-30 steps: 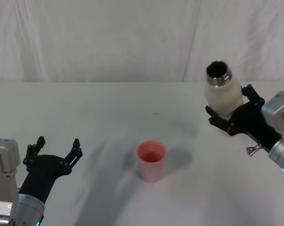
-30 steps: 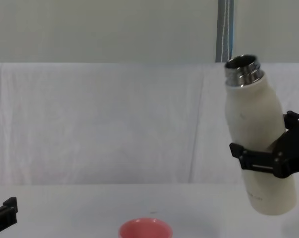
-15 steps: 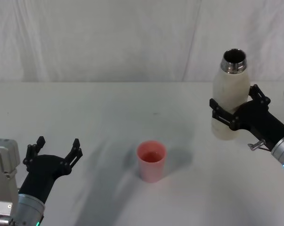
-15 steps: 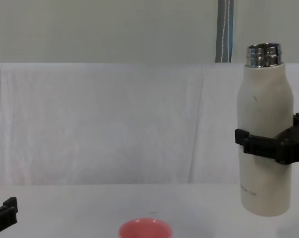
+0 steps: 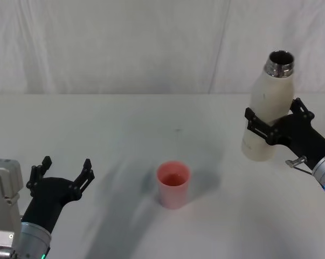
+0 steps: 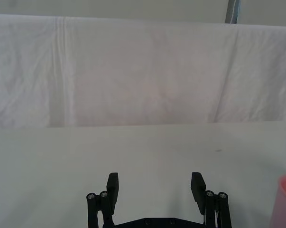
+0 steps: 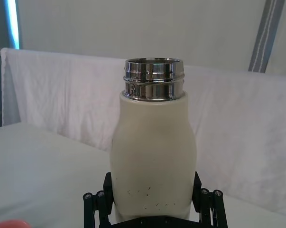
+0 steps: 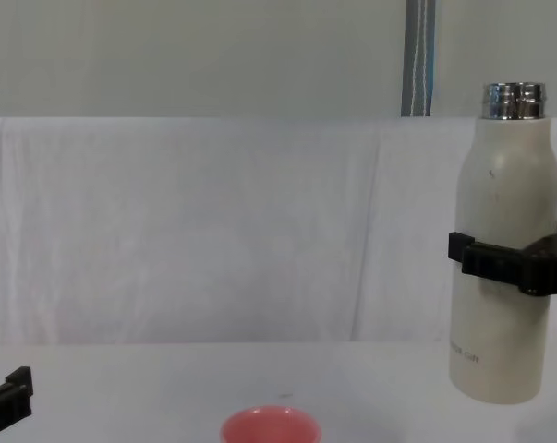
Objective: Grasp the thermos with one hand and pour water into the cup lid.
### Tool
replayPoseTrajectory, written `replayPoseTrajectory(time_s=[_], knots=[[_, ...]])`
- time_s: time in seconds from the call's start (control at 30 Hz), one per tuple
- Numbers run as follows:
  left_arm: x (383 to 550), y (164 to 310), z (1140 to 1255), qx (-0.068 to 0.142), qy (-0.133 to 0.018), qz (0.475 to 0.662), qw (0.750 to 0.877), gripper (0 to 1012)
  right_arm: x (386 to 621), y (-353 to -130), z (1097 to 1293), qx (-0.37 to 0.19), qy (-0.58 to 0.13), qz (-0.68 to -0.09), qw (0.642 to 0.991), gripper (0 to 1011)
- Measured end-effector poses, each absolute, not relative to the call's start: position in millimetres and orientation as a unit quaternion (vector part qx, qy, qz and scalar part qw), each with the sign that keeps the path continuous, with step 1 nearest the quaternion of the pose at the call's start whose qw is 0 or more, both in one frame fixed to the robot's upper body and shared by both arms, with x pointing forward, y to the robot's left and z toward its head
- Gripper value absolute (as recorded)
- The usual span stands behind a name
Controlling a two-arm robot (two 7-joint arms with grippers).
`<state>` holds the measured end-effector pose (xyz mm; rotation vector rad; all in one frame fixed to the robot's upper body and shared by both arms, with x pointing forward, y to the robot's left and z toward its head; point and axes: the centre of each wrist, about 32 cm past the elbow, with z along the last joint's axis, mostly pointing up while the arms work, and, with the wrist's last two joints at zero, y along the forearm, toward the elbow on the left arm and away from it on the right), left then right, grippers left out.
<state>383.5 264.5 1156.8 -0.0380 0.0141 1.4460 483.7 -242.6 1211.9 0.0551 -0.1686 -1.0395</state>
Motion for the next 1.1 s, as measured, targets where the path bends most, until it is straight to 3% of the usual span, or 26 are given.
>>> replayPoseTrajectory(time_s=[1.1], knots=[[383.5, 264.5, 1156.8, -0.017, 0.006, 0.662, 0.75, 1001, 484.0, -241.5, 1204.8, 0.015, -0.049, -0.5, 0.864, 950]])
